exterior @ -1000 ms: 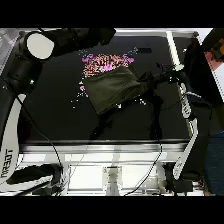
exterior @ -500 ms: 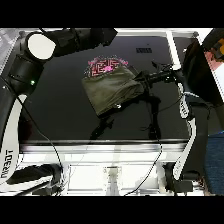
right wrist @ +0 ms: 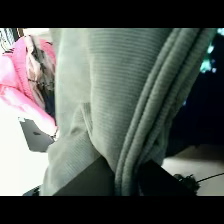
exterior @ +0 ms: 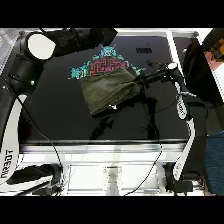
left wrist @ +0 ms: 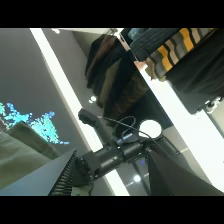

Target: Fold the clothes and pants, and hang the long-sleeved shirts on hangers.

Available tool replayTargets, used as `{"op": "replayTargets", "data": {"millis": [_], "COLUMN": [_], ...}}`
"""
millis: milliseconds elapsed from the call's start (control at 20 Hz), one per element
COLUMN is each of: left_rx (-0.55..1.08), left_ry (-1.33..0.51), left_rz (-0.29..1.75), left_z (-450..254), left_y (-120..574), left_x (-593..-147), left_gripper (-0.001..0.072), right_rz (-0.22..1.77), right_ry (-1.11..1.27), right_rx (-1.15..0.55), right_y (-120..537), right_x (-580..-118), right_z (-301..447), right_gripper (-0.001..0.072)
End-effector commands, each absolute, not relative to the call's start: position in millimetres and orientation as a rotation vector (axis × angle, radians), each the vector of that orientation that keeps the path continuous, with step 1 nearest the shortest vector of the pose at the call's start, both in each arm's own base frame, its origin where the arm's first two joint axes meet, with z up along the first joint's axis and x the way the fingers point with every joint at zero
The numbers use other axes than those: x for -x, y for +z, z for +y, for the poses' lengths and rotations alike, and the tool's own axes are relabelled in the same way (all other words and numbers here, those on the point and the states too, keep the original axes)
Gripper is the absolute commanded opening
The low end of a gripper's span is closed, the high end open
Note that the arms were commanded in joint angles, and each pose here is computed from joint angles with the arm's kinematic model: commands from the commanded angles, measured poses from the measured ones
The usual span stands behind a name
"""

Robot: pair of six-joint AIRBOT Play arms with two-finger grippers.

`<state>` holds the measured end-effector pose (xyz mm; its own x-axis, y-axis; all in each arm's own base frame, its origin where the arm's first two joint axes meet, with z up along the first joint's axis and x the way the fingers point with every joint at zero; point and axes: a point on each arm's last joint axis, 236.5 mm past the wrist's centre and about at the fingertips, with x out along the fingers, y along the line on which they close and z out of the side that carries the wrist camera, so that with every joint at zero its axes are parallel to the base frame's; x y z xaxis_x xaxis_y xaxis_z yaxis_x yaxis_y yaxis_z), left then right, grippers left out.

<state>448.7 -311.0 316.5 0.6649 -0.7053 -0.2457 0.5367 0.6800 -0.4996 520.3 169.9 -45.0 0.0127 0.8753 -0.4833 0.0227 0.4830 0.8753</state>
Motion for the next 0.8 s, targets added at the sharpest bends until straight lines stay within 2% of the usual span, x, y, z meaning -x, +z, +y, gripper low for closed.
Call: {"op": "replayTargets", "data": {"millis": [0,150,350,550,750], "left_rx": [0.408,0.408,0.41,0.413,0.433], "left_ry": [-0.724,-0.724,-0.73,-0.731,-0.688], "left_rz": [0.444,0.442,0.42,0.386,0.32], "left_z": [-310.9,-310.6,-307.6,-300.1,-276.9], "left_y": [317.3,318.3,329.7,346.3,364.4], "left_x": [-448.5,-448.0,-442.0,-434.7,-444.1], "left_gripper": [0.0504,0.0504,0.0504,0.0503,0.0503], "right_rz": [1.411,1.434,1.347,1.272,1.289], "right_ry": [0.677,0.366,0.059,-0.224,-0.42], "right_rx": [-0.82,-0.713,-0.739,-0.806,-0.877], "right_y": [-34.0,-37.3,-9.1,13.8,15.5], "right_x": [-523.5,-515.1,-479.5,-407.0,-330.0], "right_z": [123.2,12.6,-141.3,-268.7,-335.5], "right_gripper": [0.0008,0.0007,0.0006,0.0006,0.0006]}}
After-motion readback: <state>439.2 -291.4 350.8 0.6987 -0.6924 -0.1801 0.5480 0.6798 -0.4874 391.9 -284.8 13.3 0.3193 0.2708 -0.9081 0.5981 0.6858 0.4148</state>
